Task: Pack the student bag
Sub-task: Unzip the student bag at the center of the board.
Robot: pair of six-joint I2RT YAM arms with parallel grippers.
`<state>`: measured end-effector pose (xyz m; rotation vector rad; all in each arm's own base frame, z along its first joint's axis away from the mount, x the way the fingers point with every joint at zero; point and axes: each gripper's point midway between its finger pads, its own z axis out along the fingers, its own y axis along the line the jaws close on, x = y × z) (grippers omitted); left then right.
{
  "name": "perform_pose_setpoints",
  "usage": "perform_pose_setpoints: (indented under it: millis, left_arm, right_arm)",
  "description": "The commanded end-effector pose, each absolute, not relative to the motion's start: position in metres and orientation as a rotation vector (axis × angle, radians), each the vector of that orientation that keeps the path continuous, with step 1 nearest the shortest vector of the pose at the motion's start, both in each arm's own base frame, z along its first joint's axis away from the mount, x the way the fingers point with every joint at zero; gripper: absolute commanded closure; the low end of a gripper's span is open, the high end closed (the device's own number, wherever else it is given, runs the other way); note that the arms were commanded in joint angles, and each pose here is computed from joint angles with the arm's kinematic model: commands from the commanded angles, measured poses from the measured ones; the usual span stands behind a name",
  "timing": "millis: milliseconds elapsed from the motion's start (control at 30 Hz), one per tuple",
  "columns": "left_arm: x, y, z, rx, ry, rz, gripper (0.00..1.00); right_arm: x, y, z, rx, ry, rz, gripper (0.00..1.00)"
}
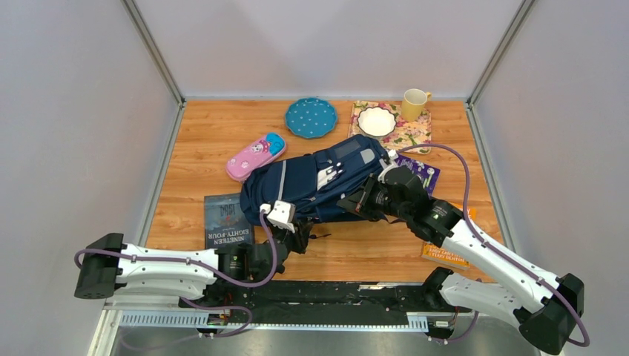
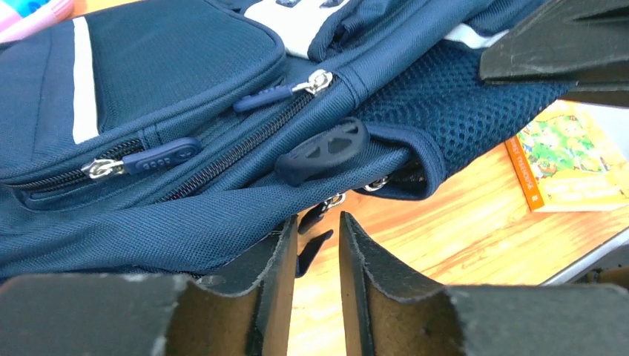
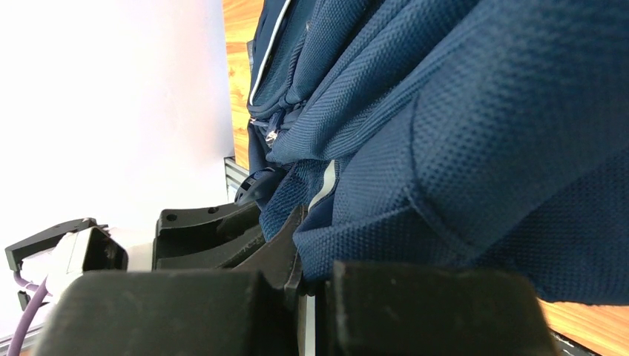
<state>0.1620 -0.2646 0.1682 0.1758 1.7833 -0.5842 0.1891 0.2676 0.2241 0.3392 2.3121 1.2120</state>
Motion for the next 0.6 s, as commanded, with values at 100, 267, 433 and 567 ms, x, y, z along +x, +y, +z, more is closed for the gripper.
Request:
perform_pose_setpoints:
  millis: [100,267,433,567]
  left_arm:
    - [0.162,-0.273,0.168,0.173,1.757,-0.624,0.55]
    - [0.166,-0.279,0.176,0.172,1.710,-0.628,0.52]
    - [0.172,-0.278,0.175,0.180,1.689,-0.589,0.55]
    - [0.180,-0.270,0.174,0.147,1.672,-0.569,0.84]
  right_arm:
    - [0.198,0.276,0.285,0.279,2.125,1.335,1.00]
    - [0.194,0.277,0.288,0.263,2.128,1.357,1.00]
    - [0.191,0.276,0.286,0.265,2.133,1.365,1.00]
    - [0.190,0.273,0.285,0.266,2.133,1.356,1.00]
